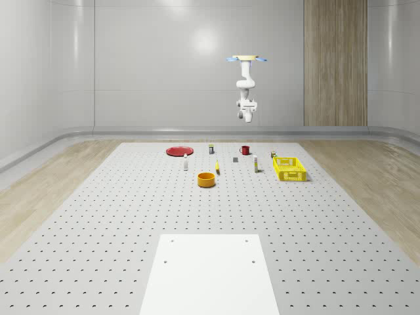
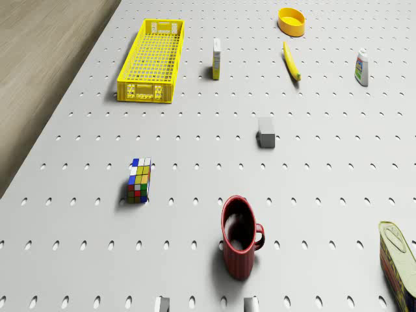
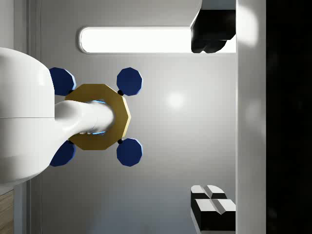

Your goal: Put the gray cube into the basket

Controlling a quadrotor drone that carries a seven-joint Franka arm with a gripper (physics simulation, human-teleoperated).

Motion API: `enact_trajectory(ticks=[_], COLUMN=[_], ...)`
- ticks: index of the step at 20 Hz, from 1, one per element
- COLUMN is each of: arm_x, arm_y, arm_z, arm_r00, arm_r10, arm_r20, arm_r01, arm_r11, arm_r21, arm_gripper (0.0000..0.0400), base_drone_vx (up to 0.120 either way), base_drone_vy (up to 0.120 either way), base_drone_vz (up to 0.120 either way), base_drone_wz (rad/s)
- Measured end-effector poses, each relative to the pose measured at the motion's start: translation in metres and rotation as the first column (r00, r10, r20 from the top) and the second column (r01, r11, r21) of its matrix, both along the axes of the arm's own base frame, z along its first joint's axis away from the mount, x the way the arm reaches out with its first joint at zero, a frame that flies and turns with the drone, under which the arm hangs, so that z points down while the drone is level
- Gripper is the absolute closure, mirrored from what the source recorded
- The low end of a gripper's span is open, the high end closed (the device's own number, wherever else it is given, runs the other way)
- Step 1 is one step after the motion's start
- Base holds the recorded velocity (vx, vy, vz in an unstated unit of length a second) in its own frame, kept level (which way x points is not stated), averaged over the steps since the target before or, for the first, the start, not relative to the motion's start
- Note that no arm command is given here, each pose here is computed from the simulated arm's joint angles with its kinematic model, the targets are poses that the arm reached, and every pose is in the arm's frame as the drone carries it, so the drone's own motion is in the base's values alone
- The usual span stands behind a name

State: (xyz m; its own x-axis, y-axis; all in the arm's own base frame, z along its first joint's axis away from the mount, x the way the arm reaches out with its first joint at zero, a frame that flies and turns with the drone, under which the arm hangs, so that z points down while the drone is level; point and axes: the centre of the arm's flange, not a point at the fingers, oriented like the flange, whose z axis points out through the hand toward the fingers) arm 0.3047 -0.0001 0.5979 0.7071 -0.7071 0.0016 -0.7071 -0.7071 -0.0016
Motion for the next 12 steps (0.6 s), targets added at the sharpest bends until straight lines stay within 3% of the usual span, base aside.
enact_trajectory(ticks=[2,4,12], arm_x=[-0.0026,-0.0036,-0.0015], arm_y=[0.000,0.000,0.000], arm_z=[0.015,0.030,0.075], arm_r00=[1.000,1.000,1.000], arm_r10=[0.000,0.000,0.000], arm_r20=[0.0016,0.0032,0.0094], arm_r01=[0.000,0.000,0.000], arm_r11=[1.000,1.000,1.000], arm_r21=[0.000,0.000,0.000], arm_gripper=[0.0000,0.0000,0.0000], base_drone_vx=[0.000,0.000,0.000], base_drone_vy=[0.000,0.000,0.000], base_drone_vz=[0.000,0.000,0.000], base_drone_wz=[0.000,0.000,0.000])
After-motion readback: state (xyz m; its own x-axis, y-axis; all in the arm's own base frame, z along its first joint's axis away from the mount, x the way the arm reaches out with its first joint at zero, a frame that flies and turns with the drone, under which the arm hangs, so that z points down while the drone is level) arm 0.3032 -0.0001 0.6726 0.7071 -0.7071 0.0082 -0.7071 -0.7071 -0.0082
